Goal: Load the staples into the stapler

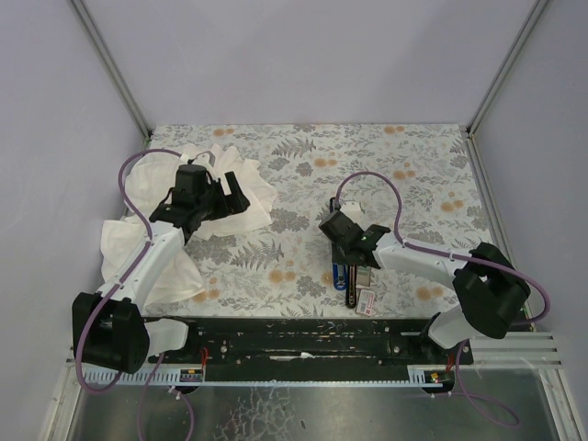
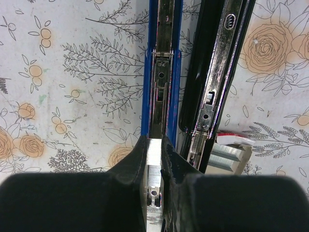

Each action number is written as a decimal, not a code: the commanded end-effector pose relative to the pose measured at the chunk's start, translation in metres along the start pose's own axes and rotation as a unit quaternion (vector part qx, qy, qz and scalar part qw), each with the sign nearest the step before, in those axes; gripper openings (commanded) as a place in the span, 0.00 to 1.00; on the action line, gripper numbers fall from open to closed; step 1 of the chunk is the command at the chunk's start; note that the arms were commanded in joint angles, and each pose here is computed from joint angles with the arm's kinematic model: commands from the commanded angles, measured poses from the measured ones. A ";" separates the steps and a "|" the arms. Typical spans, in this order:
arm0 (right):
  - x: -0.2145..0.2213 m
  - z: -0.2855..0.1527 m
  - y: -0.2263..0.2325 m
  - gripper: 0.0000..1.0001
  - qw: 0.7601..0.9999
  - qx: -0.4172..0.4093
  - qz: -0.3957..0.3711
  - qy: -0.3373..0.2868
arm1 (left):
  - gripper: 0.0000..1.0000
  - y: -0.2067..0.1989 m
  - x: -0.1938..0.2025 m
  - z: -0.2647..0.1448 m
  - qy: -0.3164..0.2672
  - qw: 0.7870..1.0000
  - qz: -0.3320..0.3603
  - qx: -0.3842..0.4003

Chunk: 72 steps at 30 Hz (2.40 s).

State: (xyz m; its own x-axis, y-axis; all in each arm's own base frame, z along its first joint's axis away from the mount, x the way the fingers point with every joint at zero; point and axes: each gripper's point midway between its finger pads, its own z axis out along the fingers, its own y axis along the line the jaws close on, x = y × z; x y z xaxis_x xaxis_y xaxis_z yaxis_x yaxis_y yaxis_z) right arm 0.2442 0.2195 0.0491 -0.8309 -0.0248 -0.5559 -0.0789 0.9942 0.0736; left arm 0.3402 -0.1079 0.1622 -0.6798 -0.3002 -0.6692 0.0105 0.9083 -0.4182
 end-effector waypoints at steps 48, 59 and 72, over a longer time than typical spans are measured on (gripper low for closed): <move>-0.022 0.014 -0.008 0.09 0.999 0.047 -0.020 -0.020 | 0.87 0.003 -0.004 0.005 -0.007 1.000 0.010 0.001; -0.018 0.017 -0.006 0.21 0.999 0.039 -0.018 -0.007 | 0.87 0.003 -0.004 0.005 -0.007 1.000 0.010 0.001; -0.053 -0.042 -0.015 0.56 0.999 -0.023 -0.004 -0.046 | 0.86 0.001 -0.002 0.005 -0.008 1.000 0.008 0.008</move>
State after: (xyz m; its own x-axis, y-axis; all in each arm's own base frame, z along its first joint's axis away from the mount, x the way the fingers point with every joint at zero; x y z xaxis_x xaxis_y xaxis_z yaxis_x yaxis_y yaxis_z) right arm 0.2582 0.2115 0.0640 -0.8222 -0.0649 -0.5655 -0.1014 0.9943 0.0333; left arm 0.3405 -0.1079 0.1593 -0.6850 -0.2991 -0.6643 0.0074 0.9089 -0.4169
